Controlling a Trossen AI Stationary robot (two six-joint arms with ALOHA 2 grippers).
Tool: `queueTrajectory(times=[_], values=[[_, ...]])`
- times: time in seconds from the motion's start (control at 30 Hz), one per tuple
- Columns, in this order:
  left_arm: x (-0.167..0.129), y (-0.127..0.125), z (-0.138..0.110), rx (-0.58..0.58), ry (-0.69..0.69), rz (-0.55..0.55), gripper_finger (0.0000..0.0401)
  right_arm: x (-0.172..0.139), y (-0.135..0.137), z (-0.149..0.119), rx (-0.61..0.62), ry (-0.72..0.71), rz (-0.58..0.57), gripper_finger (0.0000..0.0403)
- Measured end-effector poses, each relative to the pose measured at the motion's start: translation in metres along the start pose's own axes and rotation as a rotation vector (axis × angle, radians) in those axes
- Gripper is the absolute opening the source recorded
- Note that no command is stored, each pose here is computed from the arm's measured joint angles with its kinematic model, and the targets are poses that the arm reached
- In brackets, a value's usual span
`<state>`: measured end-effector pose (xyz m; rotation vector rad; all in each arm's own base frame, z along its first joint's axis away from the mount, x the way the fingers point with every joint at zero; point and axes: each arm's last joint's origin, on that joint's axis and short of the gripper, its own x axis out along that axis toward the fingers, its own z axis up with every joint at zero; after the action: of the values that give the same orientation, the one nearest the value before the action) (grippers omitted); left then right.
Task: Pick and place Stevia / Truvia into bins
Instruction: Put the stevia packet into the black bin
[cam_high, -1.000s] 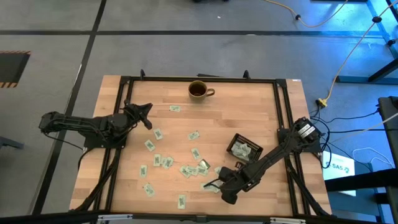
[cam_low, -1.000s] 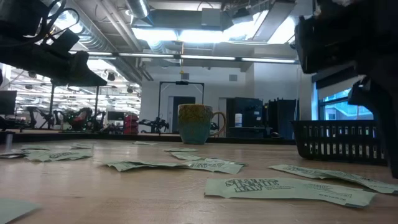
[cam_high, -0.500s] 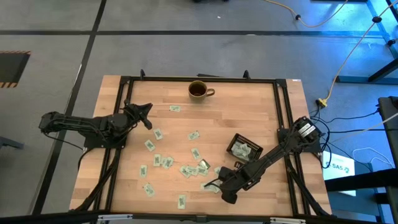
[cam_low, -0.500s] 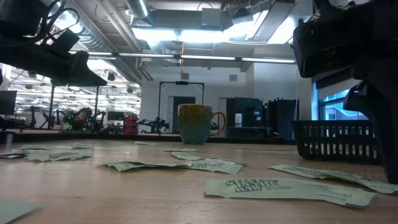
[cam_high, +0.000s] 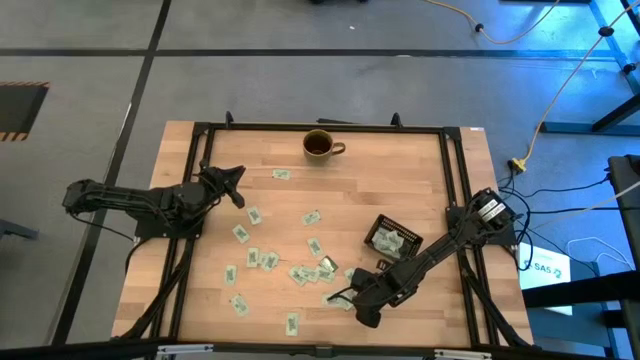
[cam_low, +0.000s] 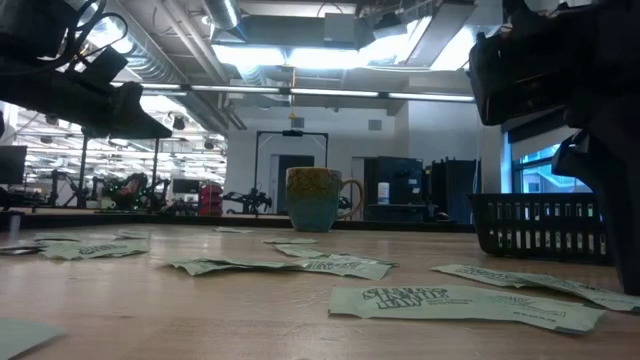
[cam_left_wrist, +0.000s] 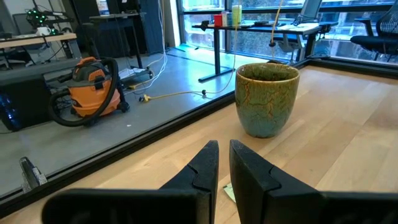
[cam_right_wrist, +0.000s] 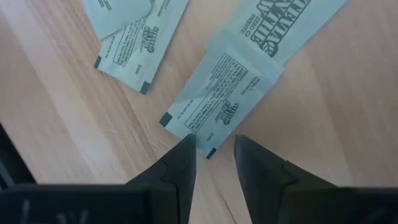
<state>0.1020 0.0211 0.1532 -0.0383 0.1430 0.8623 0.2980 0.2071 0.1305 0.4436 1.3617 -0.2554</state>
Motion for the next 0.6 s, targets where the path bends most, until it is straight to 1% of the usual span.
queueTrajectory(times=[0.23, 0.33, 0.47, 0.6], values=[[0.0, 0.0, 0.0, 0.0, 0.0, 0.0, 0.0033, 0.012, -0.002, -0.002, 0.006, 0.03, -0.045, 0.0117], [0.0, 0.0, 0.0, 0.0, 0.0, 0.0, 0.0033, 0.015, -0.002, -0.002, 0.046, 0.039, -0.056, 0.0109], [0.0, 0.0, 0.0, 0.0, 0.0, 0.0, 0.0033, 0.015, -0.003, -0.002, 0.053, 0.036, -0.068, 0.0079], [0.0, 0.0, 0.0, 0.0, 0.0, 0.0, 0.0033, 0.014, -0.004, -0.003, 0.052, 0.04, -0.076, 0.0037]])
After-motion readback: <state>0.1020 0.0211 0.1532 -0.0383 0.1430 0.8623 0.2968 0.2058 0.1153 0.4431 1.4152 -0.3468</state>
